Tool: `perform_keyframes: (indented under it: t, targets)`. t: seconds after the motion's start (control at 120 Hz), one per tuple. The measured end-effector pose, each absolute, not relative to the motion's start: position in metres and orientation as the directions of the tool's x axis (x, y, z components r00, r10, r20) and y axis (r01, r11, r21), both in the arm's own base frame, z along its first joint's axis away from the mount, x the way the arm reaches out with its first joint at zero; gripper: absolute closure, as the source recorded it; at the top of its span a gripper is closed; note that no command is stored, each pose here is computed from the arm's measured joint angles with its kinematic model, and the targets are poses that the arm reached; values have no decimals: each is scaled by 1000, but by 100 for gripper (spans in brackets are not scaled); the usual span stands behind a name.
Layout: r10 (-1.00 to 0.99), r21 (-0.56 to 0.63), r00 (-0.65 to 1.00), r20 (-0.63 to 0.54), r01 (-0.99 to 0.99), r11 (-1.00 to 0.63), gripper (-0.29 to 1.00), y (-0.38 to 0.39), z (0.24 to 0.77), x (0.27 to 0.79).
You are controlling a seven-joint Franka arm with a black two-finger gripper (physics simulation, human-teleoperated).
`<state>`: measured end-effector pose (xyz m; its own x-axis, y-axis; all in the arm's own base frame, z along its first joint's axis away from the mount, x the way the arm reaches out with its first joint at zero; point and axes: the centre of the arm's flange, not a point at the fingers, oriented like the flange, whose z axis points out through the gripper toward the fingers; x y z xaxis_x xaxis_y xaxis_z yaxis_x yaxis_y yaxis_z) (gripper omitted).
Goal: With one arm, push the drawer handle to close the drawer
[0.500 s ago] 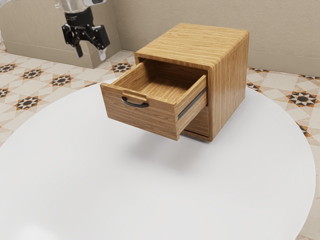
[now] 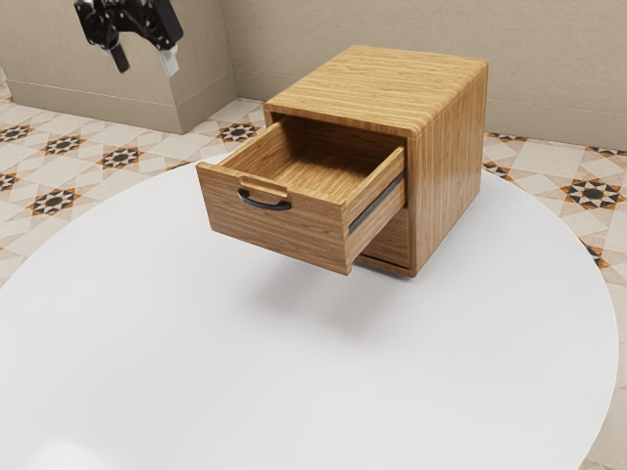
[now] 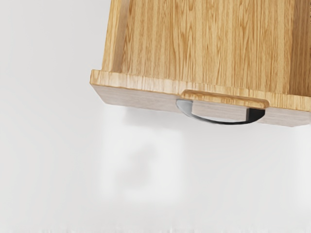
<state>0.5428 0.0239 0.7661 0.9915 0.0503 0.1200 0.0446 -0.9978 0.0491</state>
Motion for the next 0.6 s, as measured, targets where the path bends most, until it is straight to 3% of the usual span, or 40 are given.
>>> perform_keyframes:
  t: [0.092, 0.225, 0.492, 0.6]
  targets:
    - [55, 52, 998, 25, 54, -997, 0, 9, 735, 541]
    - [67, -37, 991, -113, 63, -997, 0, -21, 637, 486]
    - [67, -94, 995, -67, 60, -994, 1, -26, 557, 514]
    - [57, -106, 998, -32, 53, -993, 22, -29, 541, 519]
